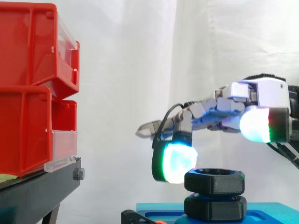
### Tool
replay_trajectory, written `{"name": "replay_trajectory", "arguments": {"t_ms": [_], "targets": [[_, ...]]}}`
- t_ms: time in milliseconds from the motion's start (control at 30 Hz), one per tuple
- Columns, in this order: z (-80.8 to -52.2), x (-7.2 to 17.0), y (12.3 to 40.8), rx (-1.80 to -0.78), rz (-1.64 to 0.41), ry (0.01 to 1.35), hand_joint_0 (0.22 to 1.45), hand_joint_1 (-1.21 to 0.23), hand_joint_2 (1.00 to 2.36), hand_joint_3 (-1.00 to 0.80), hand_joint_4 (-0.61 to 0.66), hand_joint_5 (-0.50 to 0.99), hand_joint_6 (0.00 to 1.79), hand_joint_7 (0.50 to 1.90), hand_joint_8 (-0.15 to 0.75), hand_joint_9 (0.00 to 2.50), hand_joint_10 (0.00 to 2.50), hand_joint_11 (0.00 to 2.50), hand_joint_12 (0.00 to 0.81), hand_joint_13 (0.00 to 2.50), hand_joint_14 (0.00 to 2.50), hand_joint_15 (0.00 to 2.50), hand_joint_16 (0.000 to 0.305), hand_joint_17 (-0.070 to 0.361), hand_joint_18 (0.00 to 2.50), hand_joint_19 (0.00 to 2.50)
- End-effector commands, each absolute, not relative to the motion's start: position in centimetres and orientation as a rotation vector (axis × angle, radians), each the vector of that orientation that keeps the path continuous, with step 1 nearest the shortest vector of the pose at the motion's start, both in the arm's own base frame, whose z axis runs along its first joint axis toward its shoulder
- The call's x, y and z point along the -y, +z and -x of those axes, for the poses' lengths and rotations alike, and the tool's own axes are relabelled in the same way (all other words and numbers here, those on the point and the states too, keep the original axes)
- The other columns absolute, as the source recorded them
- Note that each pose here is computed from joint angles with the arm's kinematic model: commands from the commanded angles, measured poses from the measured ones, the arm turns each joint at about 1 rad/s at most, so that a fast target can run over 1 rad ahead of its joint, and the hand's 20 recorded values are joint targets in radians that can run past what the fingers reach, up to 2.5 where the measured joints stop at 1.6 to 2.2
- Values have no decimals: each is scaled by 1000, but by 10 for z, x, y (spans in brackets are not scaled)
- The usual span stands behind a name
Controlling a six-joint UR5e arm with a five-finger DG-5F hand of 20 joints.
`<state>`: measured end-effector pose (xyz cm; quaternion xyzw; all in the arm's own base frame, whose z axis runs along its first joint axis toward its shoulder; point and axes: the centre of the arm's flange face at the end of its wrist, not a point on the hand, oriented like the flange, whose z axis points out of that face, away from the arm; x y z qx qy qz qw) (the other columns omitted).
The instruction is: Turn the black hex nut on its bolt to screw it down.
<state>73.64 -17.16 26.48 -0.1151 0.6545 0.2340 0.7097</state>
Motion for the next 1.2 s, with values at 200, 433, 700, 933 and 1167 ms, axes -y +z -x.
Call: {"name": "replay_trajectory", "arguments": {"t_ms": [200,433,700,933,1167], "targets": [[-749,156,284,-1408,277,535,483,-237,1000,-500,378,-97,584,977,327,285,2,99,380,268,0,15,59,133,219,369],[-761,122,264,-1425,265,545,485,-239,1000,-500,374,-96,580,987,327,297,1,102,379,275,0,13,59,133,223,373],[-766,99,264,-1428,263,553,490,-238,1000,-500,370,-92,635,903,328,314,2,101,379,285,0,18,58,131,239,378],[-766,94,263,-1434,261,554,493,-243,1000,-500,341,-90,766,710,334,330,2,114,377,292,0,22,58,130,253,388],[-766,95,263,-1440,262,555,498,-254,1000,-500,343,-87,774,702,339,346,3,126,376,301,0,25,58,130,268,395]]}}
